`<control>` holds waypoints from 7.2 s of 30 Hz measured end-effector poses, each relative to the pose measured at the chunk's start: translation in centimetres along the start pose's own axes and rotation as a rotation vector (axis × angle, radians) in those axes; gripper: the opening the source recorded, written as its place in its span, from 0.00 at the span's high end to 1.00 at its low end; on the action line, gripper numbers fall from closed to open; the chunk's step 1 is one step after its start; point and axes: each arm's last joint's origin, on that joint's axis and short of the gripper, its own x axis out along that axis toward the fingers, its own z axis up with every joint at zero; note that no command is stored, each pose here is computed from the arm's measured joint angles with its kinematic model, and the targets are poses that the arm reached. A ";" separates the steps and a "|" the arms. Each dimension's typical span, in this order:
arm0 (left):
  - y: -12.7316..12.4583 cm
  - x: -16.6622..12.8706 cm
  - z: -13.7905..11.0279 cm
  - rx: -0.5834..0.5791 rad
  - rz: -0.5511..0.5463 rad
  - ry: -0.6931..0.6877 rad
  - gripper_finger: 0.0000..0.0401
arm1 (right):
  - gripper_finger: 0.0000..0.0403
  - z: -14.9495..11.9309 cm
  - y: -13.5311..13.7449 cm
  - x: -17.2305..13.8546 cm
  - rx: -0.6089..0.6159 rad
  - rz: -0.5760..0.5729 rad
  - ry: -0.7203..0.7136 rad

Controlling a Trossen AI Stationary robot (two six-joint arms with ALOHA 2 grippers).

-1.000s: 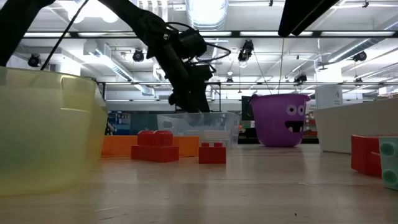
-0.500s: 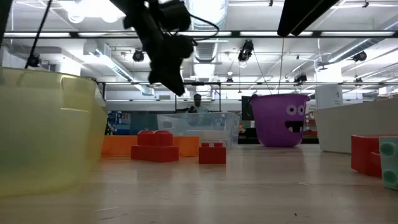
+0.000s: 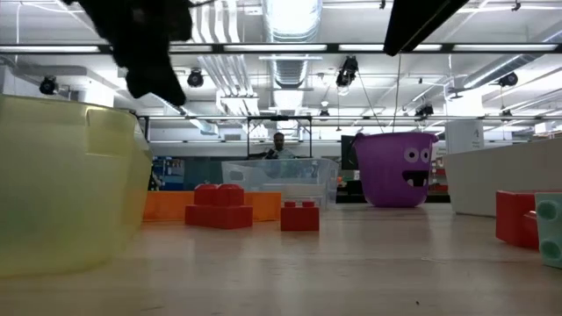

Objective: Pick & Place Toys
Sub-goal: Put the orange dice into the white bin

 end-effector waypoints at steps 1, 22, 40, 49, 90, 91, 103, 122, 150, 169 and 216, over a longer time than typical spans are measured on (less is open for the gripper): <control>-0.3 -0.2 -0.5 0.002 -0.015 -0.017 0.89 | 0.30 0.1 0.0 0.1 -0.005 -0.001 0.001; -3.1 -1.9 -4.8 0.080 -0.183 0.231 0.49 | 0.30 2.1 -0.2 2.0 -0.054 0.012 -0.001; -3.1 -4.0 -6.5 -0.270 0.001 0.473 0.48 | 0.30 2.1 -0.1 2.5 -0.120 -0.059 -0.112; -4.7 -4.8 -8.0 -0.208 -0.031 0.504 0.48 | 0.30 2.1 0.0 2.5 -0.204 -0.058 -0.112; -4.2 -6.4 -10.8 -0.165 0.147 0.704 0.08 | 0.30 2.4 0.6 2.5 -0.150 -0.013 -0.134; -4.2 -6.4 -10.9 -0.157 0.144 0.703 0.08 | 0.30 2.4 0.6 2.5 -0.149 -0.012 -0.135; -4.8 -6.2 -12.2 -0.090 0.144 0.785 0.08 | 0.30 2.5 0.8 2.5 -0.129 0.004 -0.144; -4.7 -4.3 -13.4 0.020 0.259 0.871 0.08 | 0.30 2.6 0.9 2.5 -0.117 0.014 -0.150; -4.5 -3.6 -13.8 0.240 0.164 0.842 0.08 | 0.30 2.7 1.2 2.4 -0.086 0.039 -0.164; -4.1 -2.5 -14.7 0.247 0.125 0.844 0.08 | 0.30 2.9 1.6 2.4 -0.053 0.065 -0.179; -4.8 -3.0 -13.8 0.094 0.135 0.741 0.27 | 0.30 3.2 1.9 2.3 -0.014 0.095 -0.196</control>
